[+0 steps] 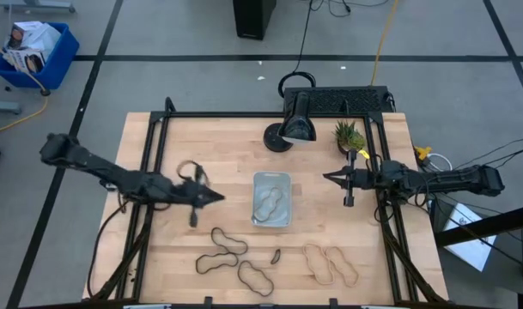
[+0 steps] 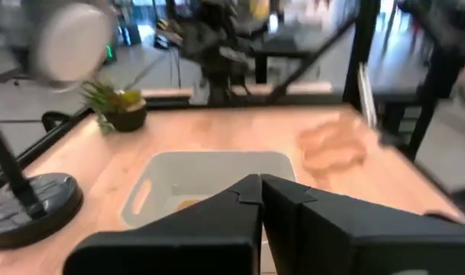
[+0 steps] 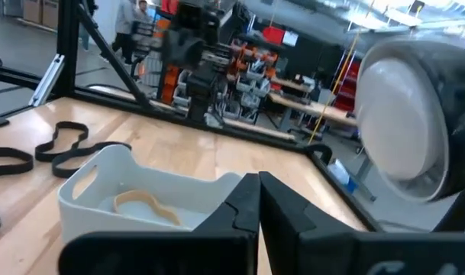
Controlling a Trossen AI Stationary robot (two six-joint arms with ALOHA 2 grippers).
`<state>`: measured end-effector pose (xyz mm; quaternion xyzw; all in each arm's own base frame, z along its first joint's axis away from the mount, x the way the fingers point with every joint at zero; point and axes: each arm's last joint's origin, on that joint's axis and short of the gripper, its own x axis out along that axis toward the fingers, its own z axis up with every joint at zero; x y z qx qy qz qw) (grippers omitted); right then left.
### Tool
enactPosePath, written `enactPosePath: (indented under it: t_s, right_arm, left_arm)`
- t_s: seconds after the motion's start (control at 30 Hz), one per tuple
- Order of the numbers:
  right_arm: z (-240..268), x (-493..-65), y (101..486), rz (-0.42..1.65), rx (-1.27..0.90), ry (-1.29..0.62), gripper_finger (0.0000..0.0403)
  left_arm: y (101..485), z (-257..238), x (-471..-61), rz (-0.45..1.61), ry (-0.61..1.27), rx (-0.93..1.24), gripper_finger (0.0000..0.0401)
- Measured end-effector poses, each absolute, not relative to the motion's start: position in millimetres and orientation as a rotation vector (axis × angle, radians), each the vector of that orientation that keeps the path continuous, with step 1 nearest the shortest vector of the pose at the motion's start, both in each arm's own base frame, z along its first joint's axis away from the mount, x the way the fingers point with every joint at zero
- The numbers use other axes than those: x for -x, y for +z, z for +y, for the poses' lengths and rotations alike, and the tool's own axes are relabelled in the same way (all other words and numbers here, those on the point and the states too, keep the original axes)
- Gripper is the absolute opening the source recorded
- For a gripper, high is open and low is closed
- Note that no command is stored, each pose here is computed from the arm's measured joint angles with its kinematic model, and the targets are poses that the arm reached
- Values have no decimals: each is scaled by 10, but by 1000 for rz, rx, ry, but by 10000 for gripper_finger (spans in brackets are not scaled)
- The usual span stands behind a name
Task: Pick and place rubber bands into bin
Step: Put the top left black rubber band into the gray bin
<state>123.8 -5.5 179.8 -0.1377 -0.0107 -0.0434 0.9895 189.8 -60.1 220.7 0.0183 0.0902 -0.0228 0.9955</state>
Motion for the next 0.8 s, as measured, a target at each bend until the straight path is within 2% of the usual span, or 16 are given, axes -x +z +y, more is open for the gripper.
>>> enactPosePath:
  t_s: [0.23,0.4,0.53,0.8]
  right_arm:
    - [-55,-1236,1828,-53,266,-91,2]
    - [-55,-1237,1823,-51,208,-89,4]
    - [-55,-1238,1822,-50,188,-88,4]
    - [-54,-1238,1822,-52,153,-86,4]
  left_arm:
    - [2196,-1048,-2389,554,-75,-207,8]
    - [1965,-1167,-2536,747,-19,-117,9]
    - [1791,-1205,-2582,826,-15,1,56]
    - [1489,-1351,-2602,961,-90,71,191]
